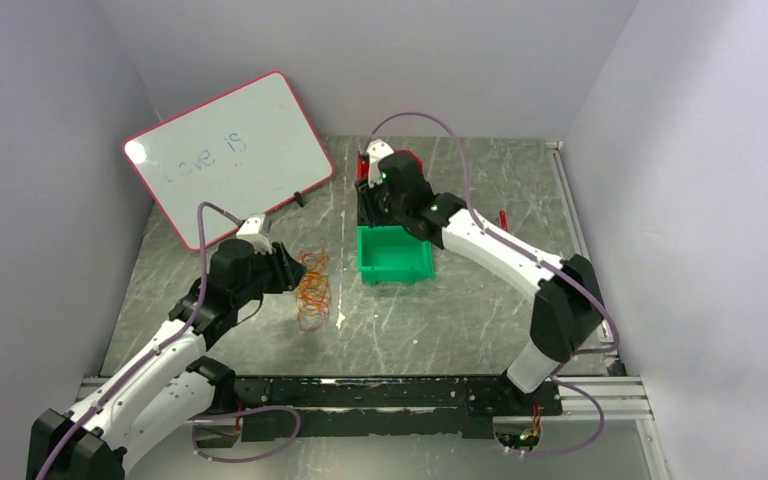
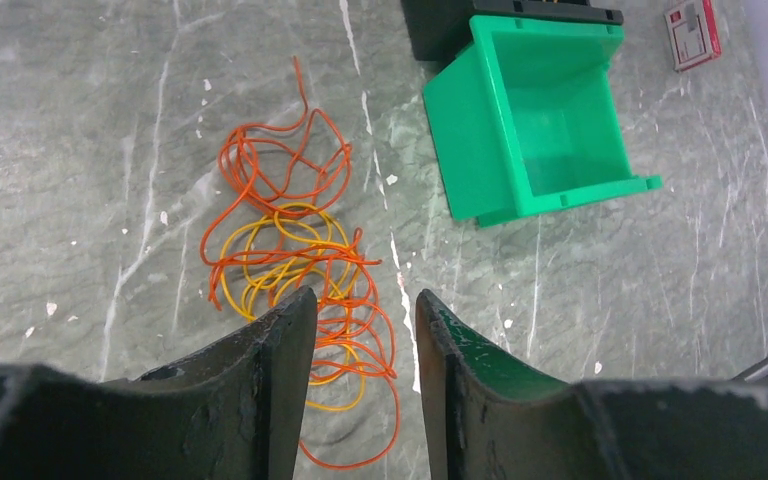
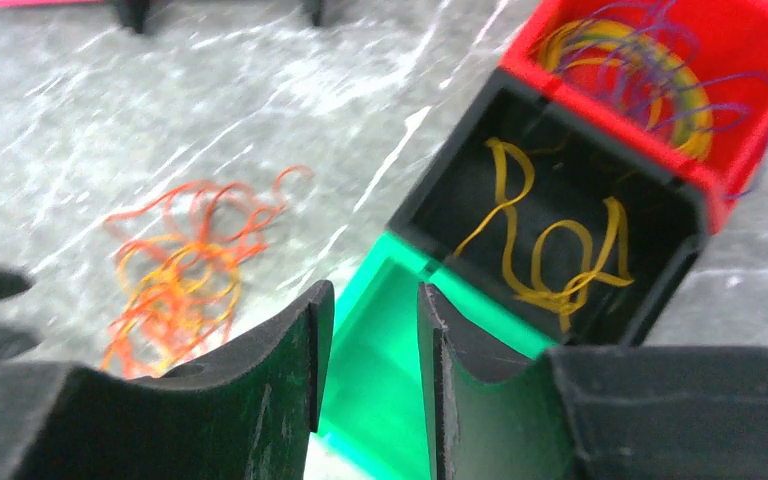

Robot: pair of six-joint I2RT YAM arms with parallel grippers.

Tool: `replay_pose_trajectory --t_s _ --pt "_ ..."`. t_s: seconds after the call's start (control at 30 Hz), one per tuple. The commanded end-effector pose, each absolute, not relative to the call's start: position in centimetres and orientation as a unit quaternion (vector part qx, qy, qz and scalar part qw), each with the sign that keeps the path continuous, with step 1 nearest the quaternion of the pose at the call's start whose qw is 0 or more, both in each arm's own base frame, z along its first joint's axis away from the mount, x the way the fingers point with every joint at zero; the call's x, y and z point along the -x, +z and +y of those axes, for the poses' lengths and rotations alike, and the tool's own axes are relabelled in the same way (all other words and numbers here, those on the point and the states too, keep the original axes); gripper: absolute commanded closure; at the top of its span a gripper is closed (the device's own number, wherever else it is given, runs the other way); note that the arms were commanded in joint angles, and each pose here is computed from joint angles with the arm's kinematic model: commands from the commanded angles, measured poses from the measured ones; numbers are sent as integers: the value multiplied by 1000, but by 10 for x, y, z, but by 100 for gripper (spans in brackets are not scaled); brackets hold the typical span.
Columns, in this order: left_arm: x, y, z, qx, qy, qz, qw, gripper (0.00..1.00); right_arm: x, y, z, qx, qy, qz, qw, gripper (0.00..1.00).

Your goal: Untangle the cables

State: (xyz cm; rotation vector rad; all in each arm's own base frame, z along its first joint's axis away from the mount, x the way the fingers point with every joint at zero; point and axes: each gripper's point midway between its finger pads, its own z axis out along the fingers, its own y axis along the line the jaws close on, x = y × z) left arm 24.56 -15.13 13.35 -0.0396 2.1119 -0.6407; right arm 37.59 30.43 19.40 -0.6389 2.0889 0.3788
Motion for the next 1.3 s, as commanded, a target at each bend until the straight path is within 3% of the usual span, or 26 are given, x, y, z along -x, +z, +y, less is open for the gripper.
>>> replay_pose_trajectory --t_s 0.0,0.37,0.6,1.0,1.13,1.27 --pt "-251 144 -146 50 -251 851 458 53 -339 198 322 228 221 840 441 60" --pt "-256 110 -131 80 -194 880 426 49 -277 173 348 184 330 837 395 60" --pt "-280 93 -119 90 -123 901 407 51 -269 180 341 204 324 832 401 60" --pt "-308 61 -111 89 -84 912 391 51 -253 181 326 218 321 830 400 59" --pt "-317 61 -116 79 -107 905 405 56 -250 183 323 220 323 828 401 59" --pt "-324 67 -114 75 -105 900 417 72 -249 186 322 220 324 826 405 59"
